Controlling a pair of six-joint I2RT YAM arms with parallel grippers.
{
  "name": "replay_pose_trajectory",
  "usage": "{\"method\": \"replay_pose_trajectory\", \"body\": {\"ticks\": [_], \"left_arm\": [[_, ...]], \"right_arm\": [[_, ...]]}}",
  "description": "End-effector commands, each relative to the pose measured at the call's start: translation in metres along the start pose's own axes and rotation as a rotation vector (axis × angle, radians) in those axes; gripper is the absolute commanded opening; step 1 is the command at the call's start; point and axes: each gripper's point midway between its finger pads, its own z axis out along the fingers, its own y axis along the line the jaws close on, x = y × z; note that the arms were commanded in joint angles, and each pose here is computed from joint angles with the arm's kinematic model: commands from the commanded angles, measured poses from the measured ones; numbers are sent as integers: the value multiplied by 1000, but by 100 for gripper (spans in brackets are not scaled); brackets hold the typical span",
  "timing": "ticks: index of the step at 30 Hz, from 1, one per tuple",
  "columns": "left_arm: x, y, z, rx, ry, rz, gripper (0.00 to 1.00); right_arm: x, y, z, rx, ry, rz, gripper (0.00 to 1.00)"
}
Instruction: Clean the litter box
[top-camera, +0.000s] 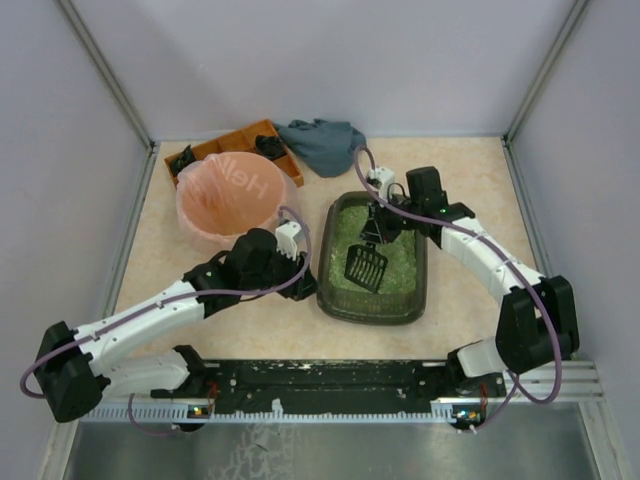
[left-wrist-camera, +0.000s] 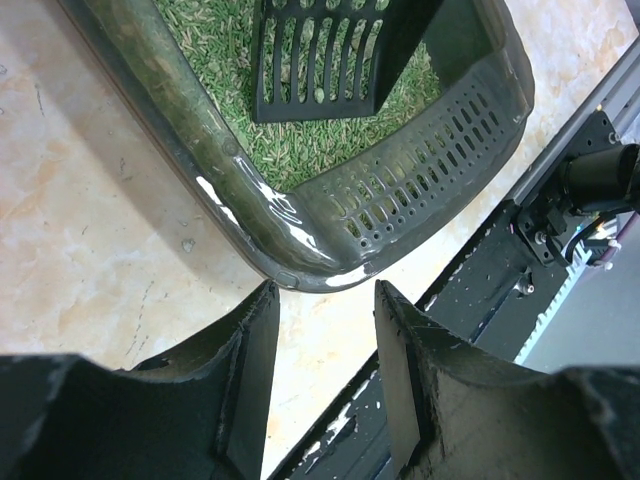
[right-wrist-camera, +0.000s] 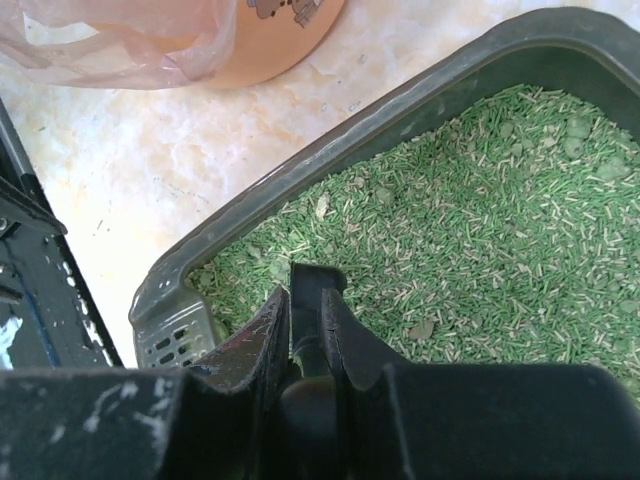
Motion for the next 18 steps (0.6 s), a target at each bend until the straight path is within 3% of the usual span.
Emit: {"method": "replay_pose_trajectory", "body": {"ticks": [1, 10, 18], "left_arm": [[-3, -8, 4, 36, 1, 29, 49], [-1, -8, 8, 41, 16, 36, 49], [2, -8, 8, 43, 24, 31, 49]], "right_arm": [[-13, -1, -2, 0, -35, -114, 0], [37, 15, 32, -104, 149, -60, 0], [71, 27, 46, -187, 241, 134, 0]]}}
